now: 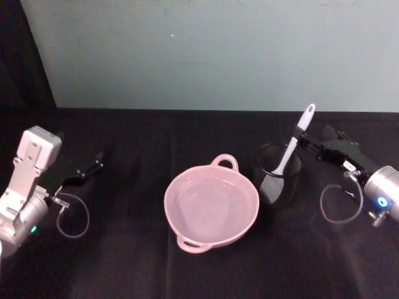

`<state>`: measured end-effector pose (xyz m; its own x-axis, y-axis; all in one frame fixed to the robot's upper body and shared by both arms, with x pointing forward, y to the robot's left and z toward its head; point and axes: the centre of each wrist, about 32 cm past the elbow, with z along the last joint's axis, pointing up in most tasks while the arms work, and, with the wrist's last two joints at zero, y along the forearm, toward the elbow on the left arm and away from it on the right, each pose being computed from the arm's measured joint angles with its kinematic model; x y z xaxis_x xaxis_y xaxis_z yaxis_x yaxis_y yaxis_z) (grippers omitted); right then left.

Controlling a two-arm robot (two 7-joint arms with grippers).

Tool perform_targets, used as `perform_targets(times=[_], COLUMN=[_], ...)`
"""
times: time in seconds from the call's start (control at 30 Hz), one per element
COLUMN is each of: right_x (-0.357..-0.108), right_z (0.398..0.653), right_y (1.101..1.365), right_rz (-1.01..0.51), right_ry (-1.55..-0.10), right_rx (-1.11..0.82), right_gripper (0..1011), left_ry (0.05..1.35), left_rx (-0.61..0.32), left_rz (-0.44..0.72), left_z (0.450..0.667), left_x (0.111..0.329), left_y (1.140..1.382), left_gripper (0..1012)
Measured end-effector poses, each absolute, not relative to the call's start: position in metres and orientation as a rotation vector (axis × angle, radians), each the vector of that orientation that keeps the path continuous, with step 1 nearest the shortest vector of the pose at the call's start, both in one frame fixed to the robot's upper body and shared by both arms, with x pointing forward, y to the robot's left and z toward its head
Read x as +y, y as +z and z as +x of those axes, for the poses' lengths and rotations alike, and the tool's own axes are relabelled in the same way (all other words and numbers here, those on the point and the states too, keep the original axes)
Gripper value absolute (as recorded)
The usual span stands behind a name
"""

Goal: Use the one hand to pick up the spoon and stir the clear water in the bowl.

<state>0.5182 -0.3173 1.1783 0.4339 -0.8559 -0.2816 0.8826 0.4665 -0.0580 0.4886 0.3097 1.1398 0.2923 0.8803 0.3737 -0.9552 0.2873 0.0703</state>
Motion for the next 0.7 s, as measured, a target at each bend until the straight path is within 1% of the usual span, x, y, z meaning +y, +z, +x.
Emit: perform_targets(times=[0.03, 0.13, 0.33, 0.47, 0.7], right_x=[-0.317, -0.317, -0.320, -0.322, -0.324], right_z=[0.518, 0.529, 0.543, 0.548, 0.550], right_y=[1.178, 1.179, 1.176, 1.174, 1.168], right_rz=[0.103, 0.177, 0.281, 0.331, 0.372], right_ry=[-1.085, -1.048, -0.996, -0.971, -0.936], right_rx=[0.289, 0.403, 0.567, 0.630, 0.664], right_gripper=[1003, 1003, 1003, 1003, 1003], left_ry=[1.248, 1.248, 1.248, 1.248, 1.248], left_rx=[-0.285, -0.285, -0.285, -0.285, -0.285], left_rz=[0.304, 0.304, 0.304, 0.304, 0.304], left_z=[0.489, 0.489, 0.489, 0.489, 0.489], left_x=[0.310, 0.310, 0.310, 0.310, 0.310], left_y=[1.140, 1.140, 1.140, 1.140, 1.140], left_gripper=[1005, 1005, 1005, 1005, 1005])
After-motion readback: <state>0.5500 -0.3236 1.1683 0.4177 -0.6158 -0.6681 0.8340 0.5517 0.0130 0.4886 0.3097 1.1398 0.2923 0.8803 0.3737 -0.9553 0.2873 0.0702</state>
